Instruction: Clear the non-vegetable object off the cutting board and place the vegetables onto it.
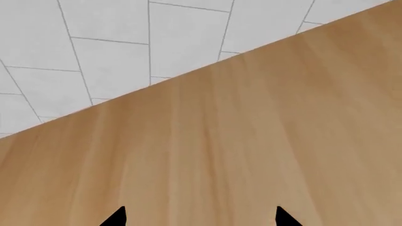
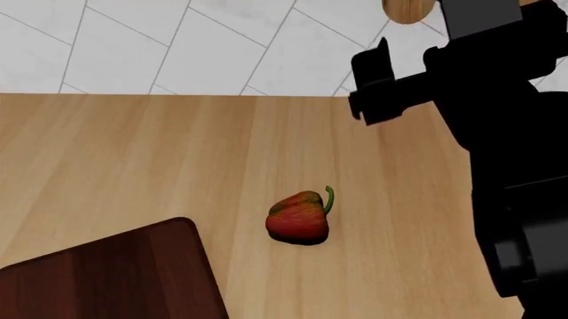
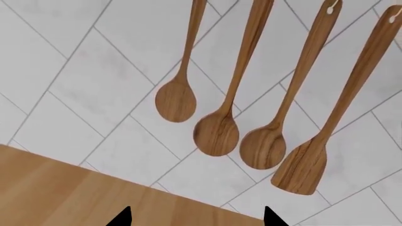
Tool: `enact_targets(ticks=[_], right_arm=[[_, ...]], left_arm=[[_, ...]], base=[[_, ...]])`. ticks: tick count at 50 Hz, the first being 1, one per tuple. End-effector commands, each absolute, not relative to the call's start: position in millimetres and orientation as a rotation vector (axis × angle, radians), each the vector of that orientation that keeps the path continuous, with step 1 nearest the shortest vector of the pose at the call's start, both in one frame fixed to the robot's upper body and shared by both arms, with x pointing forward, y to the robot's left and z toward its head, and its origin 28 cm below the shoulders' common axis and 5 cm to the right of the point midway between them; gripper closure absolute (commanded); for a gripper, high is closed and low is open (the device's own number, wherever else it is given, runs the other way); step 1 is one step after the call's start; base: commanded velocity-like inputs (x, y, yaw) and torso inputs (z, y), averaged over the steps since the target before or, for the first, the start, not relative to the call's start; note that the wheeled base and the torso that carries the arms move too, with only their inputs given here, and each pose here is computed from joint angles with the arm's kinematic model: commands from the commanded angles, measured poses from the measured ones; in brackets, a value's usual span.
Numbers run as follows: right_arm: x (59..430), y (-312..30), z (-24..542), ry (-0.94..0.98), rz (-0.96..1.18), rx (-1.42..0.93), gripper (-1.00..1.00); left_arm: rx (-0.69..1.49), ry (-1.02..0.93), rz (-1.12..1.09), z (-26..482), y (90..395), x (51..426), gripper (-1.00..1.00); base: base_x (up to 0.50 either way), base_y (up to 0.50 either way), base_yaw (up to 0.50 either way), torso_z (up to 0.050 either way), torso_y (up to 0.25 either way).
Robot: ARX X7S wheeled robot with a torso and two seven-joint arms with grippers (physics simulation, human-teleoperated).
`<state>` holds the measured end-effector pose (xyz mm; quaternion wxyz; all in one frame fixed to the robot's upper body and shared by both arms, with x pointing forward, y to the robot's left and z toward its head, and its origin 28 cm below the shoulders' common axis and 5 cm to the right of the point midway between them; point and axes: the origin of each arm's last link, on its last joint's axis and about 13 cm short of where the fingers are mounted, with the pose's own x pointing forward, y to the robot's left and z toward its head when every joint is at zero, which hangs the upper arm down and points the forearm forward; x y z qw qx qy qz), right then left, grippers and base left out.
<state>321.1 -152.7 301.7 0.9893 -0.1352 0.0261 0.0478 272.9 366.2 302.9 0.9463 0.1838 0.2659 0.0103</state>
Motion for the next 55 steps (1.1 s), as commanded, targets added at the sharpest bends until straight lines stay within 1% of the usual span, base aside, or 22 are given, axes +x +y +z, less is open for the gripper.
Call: enact_targets(ticks=[1, 5, 8, 11, 15, 25, 27, 32, 36, 45, 55], right_arm=[[318, -151, 309, 0.045, 0.120, -0.230, -1.00], [313, -152, 313, 0.046, 0.126, -0.232, -1.00], [311, -153, 316, 0.043, 0.125, -0.238, -1.00], [309, -152, 315, 0.042, 0.128, -0.276, -1.00], [306, -152, 312, 0.050, 0.148, -0.268, -1.00], [289, -151, 321, 0.095, 0.217, -0.337, -1.00], [287, -151, 323, 0.101, 0.225, -0.362, -1.00], [282, -151, 330, 0.137, 0.262, -0.379, -1.00], [270, -149, 334, 0.179, 0.317, -0.417, -1.00], [228, -143, 346, 0.228, 0.429, -0.507, -1.00], [190, -143, 347, 0.252, 0.525, -0.482, -1.00]], left_arm=[[0.361, 0.405, -0.130, 320, 337, 263, -1.00], [0.315, 0.300, -0.158, 327, 323, 247, -1.00], [0.348, 0.272, -0.171, 328, 316, 238, -1.00], [0.327, 0.224, -0.182, 341, 306, 226, -1.00], [0.329, 0.193, -0.201, 343, 296, 213, -1.00], [0.307, 0.080, -0.297, 333, 270, 190, -1.00], [0.271, 0.054, -0.321, 331, 267, 186, -1.00], [0.201, 0.020, -0.325, 316, 264, 182, -1.00], [0.172, 0.013, -0.315, 310, 267, 181, -1.00], [0.136, -0.002, -0.291, 306, 269, 178, -1.00], [0.142, -0.021, -0.224, 311, 277, 175, -1.00]], base=[[0.00, 0.00, 0.00, 0.000, 0.000], [0.00, 0.00, 0.00, 0.000, 0.000], [0.00, 0.00, 0.00, 0.000, 0.000], [0.00, 0.00, 0.00, 0.000, 0.000], [0.00, 0.00, 0.00, 0.000, 0.000], [0.00, 0.00, 0.00, 0.000, 0.000], [0.00, 0.00, 0.00, 0.000, 0.000], [0.00, 0.00, 0.00, 0.000, 0.000], [0.00, 0.00, 0.00, 0.000, 0.000], [0.00, 0.00, 0.00, 0.000, 0.000], [0.00, 0.00, 0.00, 0.000, 0.000]])
